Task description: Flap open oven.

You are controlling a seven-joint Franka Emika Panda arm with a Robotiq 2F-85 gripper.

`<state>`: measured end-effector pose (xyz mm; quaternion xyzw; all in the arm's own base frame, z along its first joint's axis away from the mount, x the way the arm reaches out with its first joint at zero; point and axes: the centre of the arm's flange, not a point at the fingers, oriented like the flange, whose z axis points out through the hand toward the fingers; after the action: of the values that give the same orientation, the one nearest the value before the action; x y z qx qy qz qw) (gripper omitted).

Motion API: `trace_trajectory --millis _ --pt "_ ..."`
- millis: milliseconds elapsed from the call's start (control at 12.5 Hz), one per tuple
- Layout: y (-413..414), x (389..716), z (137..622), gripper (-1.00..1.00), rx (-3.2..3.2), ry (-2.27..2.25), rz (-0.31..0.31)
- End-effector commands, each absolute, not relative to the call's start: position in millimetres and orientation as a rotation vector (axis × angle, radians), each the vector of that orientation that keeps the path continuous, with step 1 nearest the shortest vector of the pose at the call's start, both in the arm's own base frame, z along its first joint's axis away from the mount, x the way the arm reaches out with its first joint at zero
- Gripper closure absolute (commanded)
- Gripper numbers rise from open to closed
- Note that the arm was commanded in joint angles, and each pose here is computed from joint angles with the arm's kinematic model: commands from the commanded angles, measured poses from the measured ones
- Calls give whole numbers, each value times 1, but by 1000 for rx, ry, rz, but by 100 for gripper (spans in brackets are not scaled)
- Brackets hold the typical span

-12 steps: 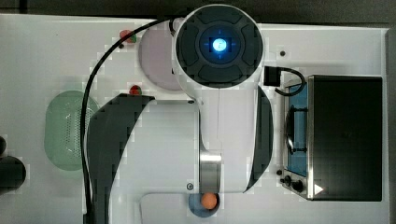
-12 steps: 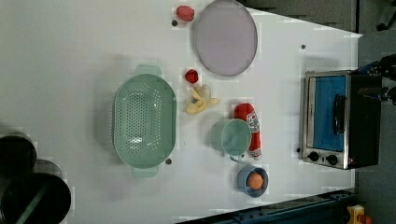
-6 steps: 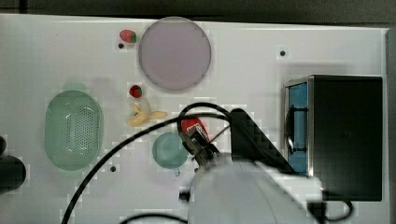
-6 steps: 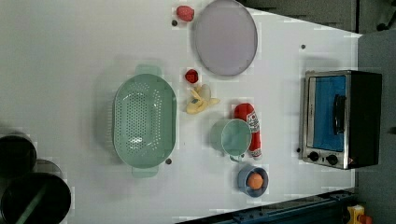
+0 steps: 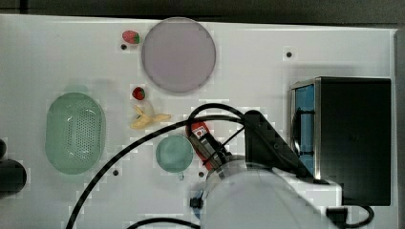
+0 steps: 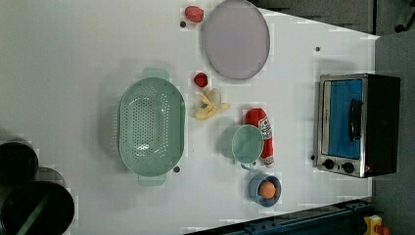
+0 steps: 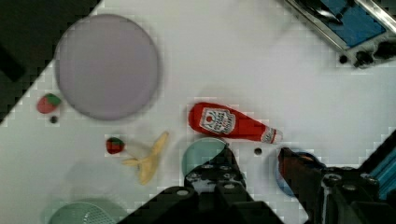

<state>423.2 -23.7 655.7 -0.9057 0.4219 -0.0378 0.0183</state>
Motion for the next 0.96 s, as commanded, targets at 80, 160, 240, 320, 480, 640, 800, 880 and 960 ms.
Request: trace_trajectory --millis 80,160,240,320,480,640,800,880,960 --pt "-30 435 630 65 -2858 1275 -13" --pt "-32 434 624 65 -2863 1274 6" --pt "-35 433 616 65 -2889 1231 28" --pt "-38 433 607 65 -2932 1137 54" --pt "-53 432 590 65 -3034 904 74" --pt "-74 433 574 65 -3108 696 44" --pt "-100 432 558 65 -3152 535 19" --pt "-114 430 549 65 -3154 484 18" --pt "-128 428 539 65 -3150 465 5"
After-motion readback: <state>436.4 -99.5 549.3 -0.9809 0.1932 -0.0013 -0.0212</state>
